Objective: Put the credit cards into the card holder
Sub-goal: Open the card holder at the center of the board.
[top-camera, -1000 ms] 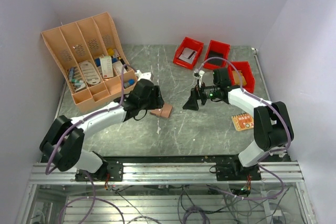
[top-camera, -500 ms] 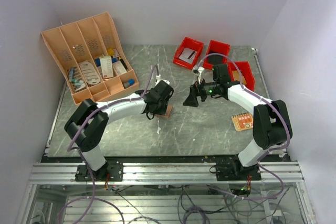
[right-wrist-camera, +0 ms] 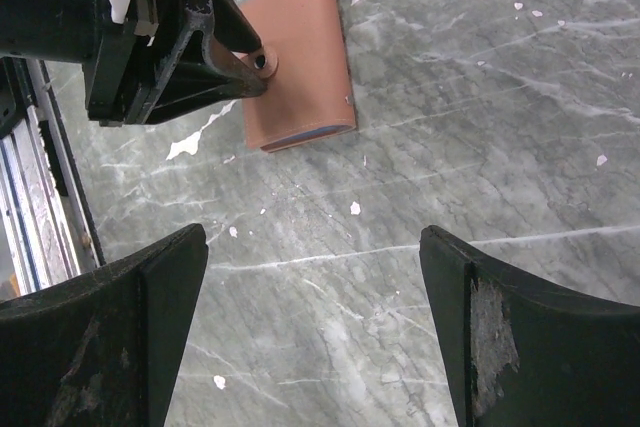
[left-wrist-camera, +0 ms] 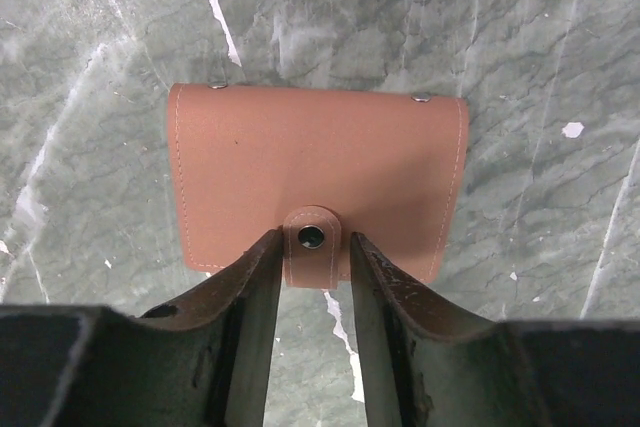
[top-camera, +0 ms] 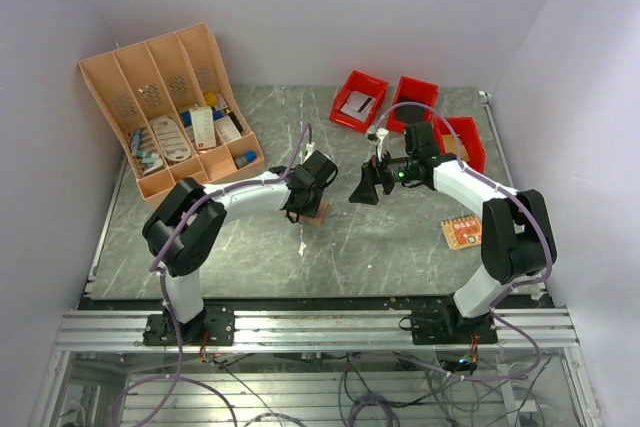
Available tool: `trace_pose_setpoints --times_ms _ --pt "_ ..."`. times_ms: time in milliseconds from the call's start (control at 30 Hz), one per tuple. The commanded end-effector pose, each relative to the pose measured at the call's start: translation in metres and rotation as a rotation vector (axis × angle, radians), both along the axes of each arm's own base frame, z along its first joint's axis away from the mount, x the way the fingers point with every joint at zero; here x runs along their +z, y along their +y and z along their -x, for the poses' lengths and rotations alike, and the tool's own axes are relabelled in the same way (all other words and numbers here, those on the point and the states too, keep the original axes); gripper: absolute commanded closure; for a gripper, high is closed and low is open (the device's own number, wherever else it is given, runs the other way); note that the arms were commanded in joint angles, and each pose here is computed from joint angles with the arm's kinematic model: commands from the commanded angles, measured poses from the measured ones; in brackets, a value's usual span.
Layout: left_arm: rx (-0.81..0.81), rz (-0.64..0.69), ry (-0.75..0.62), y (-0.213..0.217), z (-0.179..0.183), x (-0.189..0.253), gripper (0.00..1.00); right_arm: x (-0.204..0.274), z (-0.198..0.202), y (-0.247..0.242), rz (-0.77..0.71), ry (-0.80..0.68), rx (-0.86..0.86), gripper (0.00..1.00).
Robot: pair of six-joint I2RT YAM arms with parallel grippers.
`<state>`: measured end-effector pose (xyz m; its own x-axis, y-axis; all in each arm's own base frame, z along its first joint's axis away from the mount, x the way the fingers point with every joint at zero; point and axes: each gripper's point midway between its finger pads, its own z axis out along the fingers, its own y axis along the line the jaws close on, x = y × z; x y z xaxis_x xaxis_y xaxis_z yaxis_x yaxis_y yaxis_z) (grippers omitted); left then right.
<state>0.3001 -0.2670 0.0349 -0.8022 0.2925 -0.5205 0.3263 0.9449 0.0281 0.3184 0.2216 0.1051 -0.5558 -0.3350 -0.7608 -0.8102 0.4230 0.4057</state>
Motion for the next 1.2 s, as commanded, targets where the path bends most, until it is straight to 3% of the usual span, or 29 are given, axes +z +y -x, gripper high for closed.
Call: trace_pose_setpoints --times_ms 0,100,333,767,967,1167 --pt "-0.012 -0.016 0.000 0.003 0.003 0.000 0.57 0.009 -0.005 0.001 -0.004 -0.036 0.005 0.13" --pt "-0.022 -0.009 0.018 0.003 0.007 -0.006 0.65 0.009 -0.004 0.001 -0.006 -0.034 0.004 0.13" --pt "-0.038 0.012 0.024 0.005 0.016 -0.013 0.92 0.005 0.003 0.007 -0.051 0.015 0.015 0.14" --pt "-0.268 0.304 -0.326 -0.057 0.028 0.071 0.93 -0.019 0.007 0.012 -0.059 0.106 -0.005 0.14" --pt "-0.297 0.376 -0.381 -0.065 0.038 0.070 0.93 -0.030 0.011 0.014 -0.049 0.142 0.015 0.16" --pt "-0.289 0.438 -0.338 -0.072 0.055 0.060 0.93 -0.024 0.014 0.018 -0.034 0.088 0.086 0.20"
